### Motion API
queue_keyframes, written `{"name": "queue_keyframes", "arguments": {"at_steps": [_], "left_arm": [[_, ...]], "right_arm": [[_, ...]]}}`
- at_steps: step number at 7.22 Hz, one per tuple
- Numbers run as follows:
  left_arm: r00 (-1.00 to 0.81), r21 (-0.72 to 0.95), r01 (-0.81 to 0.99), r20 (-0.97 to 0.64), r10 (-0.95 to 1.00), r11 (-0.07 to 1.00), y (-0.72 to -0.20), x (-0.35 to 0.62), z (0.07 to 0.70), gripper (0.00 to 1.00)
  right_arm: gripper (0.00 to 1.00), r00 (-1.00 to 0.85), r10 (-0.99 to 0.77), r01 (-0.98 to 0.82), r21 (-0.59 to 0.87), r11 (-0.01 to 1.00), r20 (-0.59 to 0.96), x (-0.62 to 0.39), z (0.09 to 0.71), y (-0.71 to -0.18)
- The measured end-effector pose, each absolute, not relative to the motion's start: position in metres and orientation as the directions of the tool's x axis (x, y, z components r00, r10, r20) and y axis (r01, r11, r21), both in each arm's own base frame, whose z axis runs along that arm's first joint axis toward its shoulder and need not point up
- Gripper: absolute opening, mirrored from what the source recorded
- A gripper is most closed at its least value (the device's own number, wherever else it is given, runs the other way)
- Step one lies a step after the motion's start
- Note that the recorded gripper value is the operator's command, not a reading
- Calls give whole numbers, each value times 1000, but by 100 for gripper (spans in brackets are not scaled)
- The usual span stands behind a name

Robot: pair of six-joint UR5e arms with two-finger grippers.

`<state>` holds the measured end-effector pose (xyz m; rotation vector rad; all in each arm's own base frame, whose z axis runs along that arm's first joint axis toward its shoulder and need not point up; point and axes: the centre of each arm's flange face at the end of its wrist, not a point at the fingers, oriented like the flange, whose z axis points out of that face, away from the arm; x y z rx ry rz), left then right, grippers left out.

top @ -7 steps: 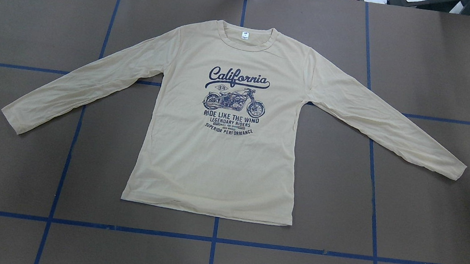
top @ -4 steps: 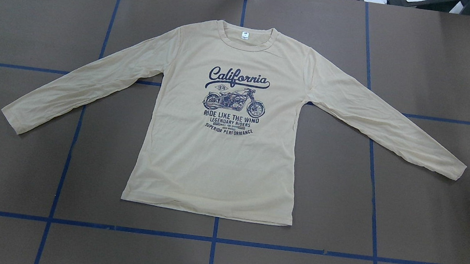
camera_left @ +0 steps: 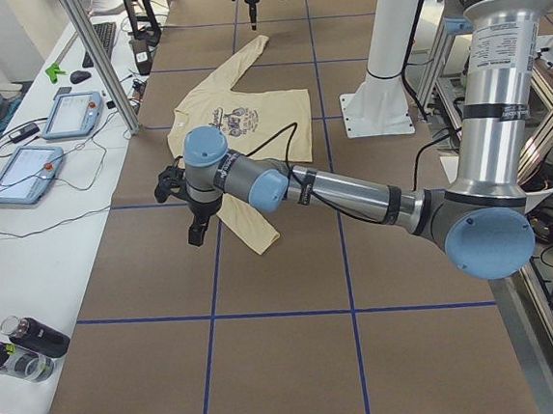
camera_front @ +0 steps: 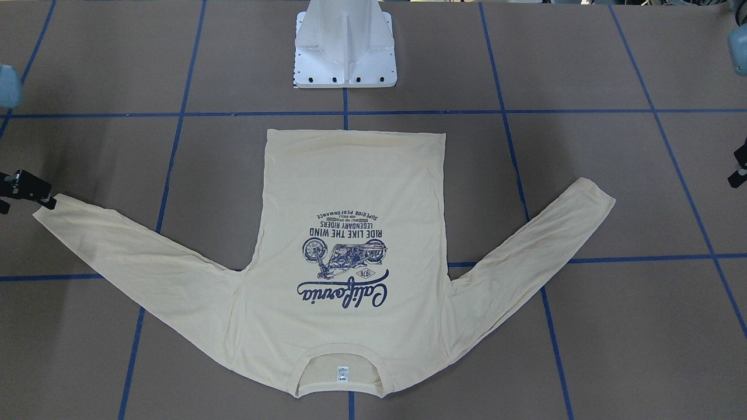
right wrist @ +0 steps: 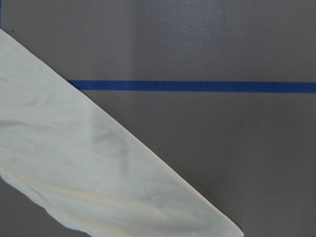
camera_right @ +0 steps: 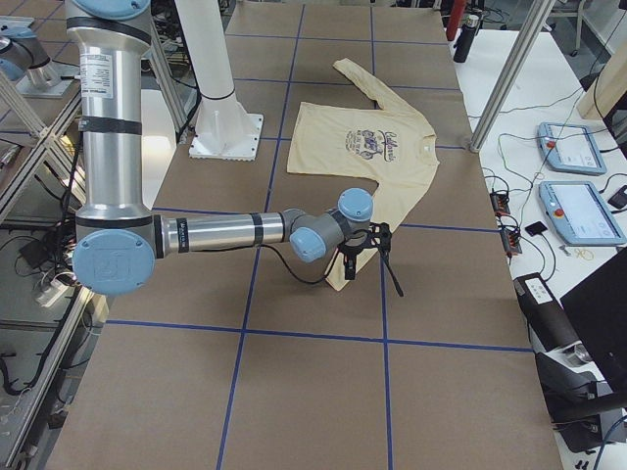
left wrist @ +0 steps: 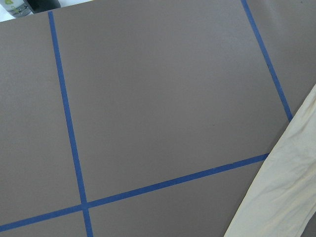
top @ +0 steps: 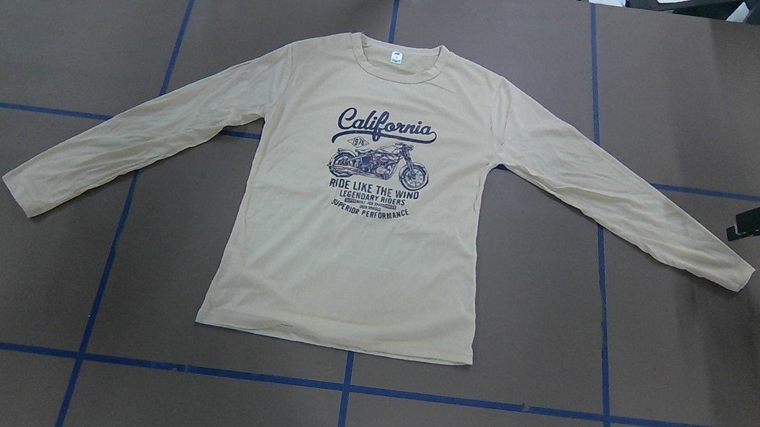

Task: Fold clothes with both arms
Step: 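Lower the right gripper to the cuff of the nearer sleeve and grasp it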

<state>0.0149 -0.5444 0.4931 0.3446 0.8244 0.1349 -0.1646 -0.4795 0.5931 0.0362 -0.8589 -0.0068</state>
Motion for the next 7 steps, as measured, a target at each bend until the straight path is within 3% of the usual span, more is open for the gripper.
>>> {"name": "queue_keyframes", "arguments": {"at_steps": [7], "left_arm": [[673, 361, 20, -695, 255, 932, -544, 15, 488, 100]], "right_arm": [[100, 657, -71, 57, 44, 997, 750, -195, 635, -464]]}}
